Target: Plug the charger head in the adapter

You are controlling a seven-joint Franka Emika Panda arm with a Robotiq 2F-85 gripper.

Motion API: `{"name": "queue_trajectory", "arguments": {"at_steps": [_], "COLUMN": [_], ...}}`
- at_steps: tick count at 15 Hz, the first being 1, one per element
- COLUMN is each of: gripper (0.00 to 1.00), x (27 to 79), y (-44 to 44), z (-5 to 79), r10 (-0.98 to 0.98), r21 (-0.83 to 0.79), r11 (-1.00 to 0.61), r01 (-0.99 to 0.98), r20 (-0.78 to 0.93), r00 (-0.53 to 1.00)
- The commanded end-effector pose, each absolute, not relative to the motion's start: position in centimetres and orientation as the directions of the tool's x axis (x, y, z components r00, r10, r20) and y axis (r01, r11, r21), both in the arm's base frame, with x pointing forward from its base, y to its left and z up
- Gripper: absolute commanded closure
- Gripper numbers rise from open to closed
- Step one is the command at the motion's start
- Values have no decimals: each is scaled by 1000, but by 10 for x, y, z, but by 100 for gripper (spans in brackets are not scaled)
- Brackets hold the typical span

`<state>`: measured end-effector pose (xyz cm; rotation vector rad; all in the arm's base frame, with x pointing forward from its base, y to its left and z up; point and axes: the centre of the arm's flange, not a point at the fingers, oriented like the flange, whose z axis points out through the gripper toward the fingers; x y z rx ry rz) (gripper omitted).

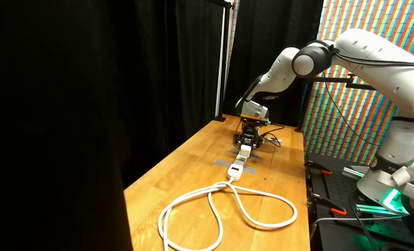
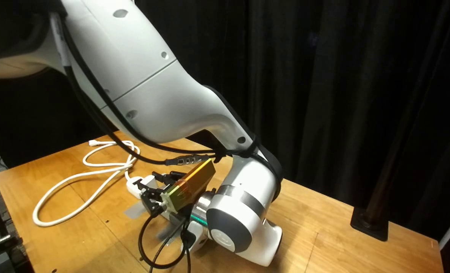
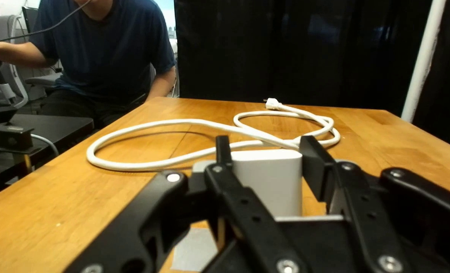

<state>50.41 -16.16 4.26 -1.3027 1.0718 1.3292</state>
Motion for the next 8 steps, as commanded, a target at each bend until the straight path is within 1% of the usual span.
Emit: {"name": "queue_trajectory", "arguments": {"at_steps": [1, 5, 8], "gripper": [77, 77, 77], "x": [520, 525, 524], "y": [-168, -172, -170], "z": [45, 44, 43], "r10": [6, -27, -13], "r21": [-19, -23, -27], "r11": [-153, -147, -150], "r01": [-988, -989, -988], "r20": [-1000, -999, -999], "r00": [18, 27, 29]}}
